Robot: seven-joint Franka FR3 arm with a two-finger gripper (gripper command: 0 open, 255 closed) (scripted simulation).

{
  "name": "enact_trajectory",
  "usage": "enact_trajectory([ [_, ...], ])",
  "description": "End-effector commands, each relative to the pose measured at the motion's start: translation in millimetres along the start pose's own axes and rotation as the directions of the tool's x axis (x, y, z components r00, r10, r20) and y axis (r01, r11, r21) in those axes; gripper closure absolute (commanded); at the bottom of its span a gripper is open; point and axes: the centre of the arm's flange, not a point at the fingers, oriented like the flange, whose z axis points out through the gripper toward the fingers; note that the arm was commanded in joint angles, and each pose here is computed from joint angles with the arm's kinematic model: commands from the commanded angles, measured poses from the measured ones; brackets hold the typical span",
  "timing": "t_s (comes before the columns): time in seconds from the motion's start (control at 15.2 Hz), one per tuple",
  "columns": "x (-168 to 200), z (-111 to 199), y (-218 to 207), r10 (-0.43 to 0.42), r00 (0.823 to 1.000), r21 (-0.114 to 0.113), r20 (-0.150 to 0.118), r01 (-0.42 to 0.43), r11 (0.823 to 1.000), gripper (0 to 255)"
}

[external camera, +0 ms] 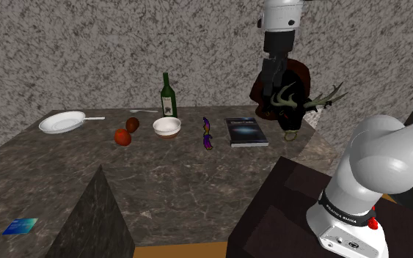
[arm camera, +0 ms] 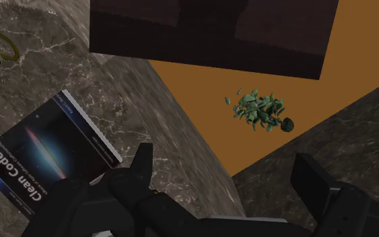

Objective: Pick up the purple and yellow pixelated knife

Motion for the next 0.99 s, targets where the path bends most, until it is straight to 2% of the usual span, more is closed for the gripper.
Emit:
enact_trajectory([
  [0.0,0.0,0.0,0.0,0.0,1.0,0.0,0.0,0.0,1.0,0],
  [0.46,83.4,45.1,-2.3,0.089,0.996,-0.035,0.015,-0.088,0.995,0],
  [0.92,165.8,91.5,4.4,0.177,0.984,-0.072,0.026,-0.175,0.982,0],
])
